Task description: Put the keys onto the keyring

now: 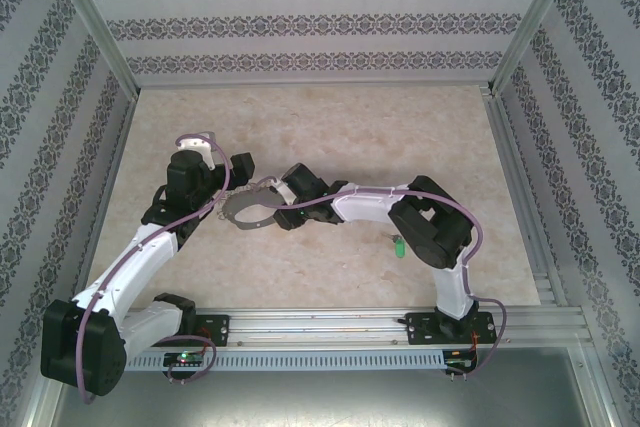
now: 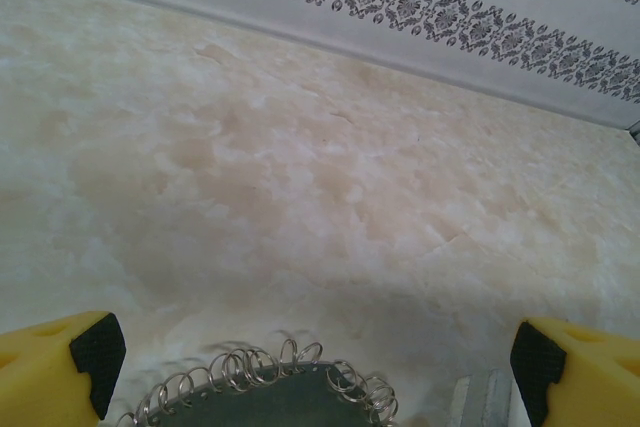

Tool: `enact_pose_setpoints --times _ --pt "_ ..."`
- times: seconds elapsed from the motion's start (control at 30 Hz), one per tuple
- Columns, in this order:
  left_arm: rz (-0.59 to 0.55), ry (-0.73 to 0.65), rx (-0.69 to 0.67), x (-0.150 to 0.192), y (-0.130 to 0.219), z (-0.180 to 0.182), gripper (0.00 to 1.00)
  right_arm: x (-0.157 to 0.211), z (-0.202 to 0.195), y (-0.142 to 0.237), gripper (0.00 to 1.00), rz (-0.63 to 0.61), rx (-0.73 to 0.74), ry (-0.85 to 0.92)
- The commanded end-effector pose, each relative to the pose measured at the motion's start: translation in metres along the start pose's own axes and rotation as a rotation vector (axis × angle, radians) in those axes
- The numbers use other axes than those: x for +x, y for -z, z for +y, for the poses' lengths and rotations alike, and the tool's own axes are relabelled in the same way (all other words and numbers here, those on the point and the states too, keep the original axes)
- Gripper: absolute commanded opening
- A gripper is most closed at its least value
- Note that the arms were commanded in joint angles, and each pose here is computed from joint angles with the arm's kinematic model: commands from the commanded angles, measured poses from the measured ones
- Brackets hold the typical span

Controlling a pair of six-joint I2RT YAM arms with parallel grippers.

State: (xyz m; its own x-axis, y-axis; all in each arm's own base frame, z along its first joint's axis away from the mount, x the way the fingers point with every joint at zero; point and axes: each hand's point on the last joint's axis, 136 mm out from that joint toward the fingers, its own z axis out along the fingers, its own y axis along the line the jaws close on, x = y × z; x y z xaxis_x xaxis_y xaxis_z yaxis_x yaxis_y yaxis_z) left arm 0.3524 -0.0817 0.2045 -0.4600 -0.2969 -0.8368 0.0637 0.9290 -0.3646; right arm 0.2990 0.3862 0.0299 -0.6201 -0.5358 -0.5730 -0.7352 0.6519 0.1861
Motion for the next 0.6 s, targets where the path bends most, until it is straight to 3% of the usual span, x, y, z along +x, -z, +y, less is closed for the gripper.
enact_pose_setpoints --times 0.0,0.57 --pt "-0.021 0.014 0.027 -0.006 -0.0004 -0.0069 1.0 -0.0145 0.0068 0.0199 0.45 -0.05 0.013 0.025" --pt "-0.023 0.022 0.044 -0.0069 0.0008 -0.0099 1.0 -0.0136 0.0148 0.0254 0.42 -0.047 -0.018 0.002"
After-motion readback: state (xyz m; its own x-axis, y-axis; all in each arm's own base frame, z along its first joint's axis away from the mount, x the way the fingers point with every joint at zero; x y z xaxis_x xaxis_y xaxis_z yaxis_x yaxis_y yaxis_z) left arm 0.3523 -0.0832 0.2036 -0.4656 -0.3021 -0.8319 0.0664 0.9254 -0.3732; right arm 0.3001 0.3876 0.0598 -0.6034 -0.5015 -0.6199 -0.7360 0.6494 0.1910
